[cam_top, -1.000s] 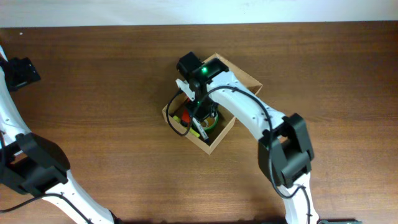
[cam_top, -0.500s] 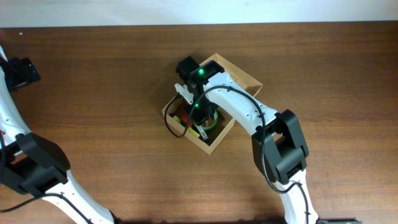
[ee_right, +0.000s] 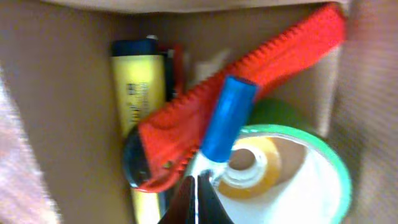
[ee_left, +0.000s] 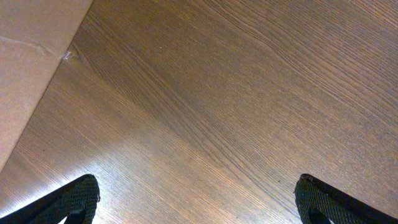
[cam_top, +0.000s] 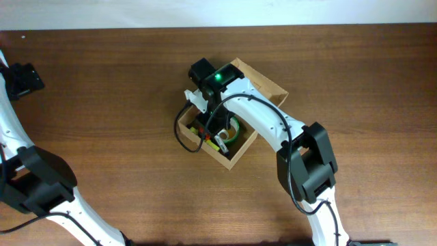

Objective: Pack container
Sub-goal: 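Open the right gripper and release the marker in the box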

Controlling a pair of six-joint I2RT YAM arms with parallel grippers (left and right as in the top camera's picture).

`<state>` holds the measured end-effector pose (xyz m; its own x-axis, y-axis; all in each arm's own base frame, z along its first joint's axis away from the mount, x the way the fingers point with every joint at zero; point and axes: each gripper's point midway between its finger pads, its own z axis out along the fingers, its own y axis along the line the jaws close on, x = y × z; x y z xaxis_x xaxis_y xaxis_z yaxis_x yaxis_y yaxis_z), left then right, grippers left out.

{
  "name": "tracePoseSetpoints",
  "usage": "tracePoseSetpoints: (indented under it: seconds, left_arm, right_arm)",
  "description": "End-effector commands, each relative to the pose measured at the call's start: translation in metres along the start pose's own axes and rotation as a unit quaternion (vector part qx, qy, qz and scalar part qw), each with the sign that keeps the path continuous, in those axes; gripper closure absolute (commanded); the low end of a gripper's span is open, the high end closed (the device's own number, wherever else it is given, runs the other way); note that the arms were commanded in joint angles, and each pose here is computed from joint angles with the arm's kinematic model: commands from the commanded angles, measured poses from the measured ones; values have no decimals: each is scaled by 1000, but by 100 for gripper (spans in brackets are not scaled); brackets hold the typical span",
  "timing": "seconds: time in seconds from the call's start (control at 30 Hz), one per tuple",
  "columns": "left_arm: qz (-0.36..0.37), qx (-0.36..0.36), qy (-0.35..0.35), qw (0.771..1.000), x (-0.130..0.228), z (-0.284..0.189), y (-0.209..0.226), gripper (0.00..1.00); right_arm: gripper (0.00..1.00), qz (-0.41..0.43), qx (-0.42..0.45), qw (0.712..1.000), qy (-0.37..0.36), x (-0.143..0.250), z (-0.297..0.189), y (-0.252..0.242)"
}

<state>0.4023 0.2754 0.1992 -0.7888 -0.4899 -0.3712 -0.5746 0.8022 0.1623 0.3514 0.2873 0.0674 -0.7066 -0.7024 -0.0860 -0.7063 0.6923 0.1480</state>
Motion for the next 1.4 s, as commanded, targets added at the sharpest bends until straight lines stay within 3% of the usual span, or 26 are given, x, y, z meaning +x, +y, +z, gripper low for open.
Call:
tracePoseSetpoints:
  seconds: [0.0, 0.1, 0.4, 0.9, 1.03, 1.23, 1.37]
  left_arm:
    - [4, 1, -6, 1000, 0, -6, 2, 0]
    - [4, 1, -6, 1000, 0, -7, 2, 0]
    - [4, 1, -6, 1000, 0, -6, 2, 0]
    - [4, 1, -6, 1000, 0, -6, 2, 0]
    - [4, 1, -6, 1000, 0, -7, 2, 0]
    - [4, 1, -6, 1000, 0, -7, 2, 0]
    - [4, 1, -6, 1000, 0, -6, 2, 0]
  right_arm:
    - [96, 31, 23, 999, -5, 0, -5, -29]
    - [96, 57, 24, 998, -8, 4, -9, -50]
    - [96, 55, 20, 998, 8, 5, 5, -38]
    - [96, -33, -41, 998, 33, 10, 32, 40]
    - [96, -45, -31, 998, 14, -3, 19, 46]
    - [96, -27, 18, 999, 10, -5, 8, 14]
    - [96, -16, 84, 995, -56, -37, -59, -15]
